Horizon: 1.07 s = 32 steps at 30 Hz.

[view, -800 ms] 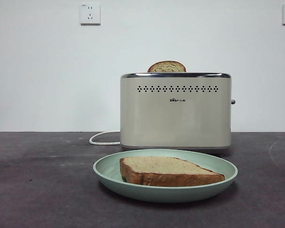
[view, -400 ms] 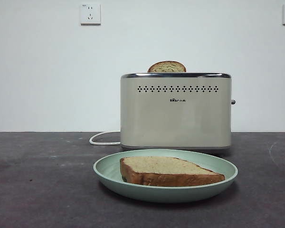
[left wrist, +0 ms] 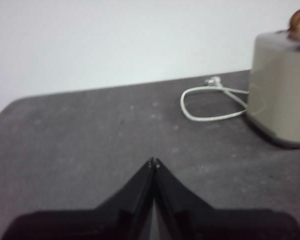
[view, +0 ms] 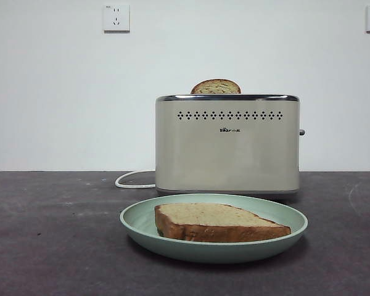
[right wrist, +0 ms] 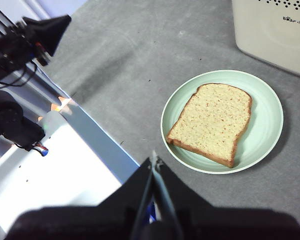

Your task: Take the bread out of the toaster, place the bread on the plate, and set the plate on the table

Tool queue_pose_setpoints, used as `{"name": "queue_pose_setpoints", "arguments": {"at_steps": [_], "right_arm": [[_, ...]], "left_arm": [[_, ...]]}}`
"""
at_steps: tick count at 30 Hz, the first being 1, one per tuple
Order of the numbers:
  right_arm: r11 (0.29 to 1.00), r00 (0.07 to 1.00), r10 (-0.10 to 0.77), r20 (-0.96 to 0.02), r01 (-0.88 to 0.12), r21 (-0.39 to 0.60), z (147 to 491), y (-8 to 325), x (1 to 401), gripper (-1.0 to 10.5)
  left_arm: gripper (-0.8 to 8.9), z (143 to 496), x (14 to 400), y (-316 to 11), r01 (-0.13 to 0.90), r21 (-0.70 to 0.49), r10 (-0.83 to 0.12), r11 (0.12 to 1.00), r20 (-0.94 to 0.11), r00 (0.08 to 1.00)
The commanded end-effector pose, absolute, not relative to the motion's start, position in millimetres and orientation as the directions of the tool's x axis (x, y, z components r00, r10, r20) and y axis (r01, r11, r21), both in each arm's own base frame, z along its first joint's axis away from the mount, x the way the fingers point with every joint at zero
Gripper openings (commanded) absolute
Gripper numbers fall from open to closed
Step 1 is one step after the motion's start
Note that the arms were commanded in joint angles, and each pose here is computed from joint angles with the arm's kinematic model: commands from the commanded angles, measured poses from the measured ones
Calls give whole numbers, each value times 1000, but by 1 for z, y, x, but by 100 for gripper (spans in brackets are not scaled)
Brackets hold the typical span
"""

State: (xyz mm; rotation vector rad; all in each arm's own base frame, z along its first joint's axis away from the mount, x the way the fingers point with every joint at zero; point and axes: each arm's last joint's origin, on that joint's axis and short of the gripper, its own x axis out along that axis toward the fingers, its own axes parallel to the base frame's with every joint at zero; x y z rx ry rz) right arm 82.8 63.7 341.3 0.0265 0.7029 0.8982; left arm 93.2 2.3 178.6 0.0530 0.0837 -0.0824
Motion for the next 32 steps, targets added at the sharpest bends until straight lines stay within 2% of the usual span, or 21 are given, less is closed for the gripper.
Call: {"name": "queue_pose_setpoints", "arguments": {"at_steps": [1, 10, 32], "right_arm": [[636, 420, 725, -546, -713, 296, 341, 64, 83, 1], [635, 420, 725, -546, -713, 295, 341, 64, 83, 1], [636, 419, 725, -547, -713, 296, 341, 64, 83, 1]], "left_arm": [[-4, 168, 94, 4, 46, -3, -46, 999, -87, 995], [-4, 146, 96, 5, -15, -39, 7, 999, -185, 983], [-4, 147, 96, 6, -26, -36, 19, 999, -178, 984]]}}
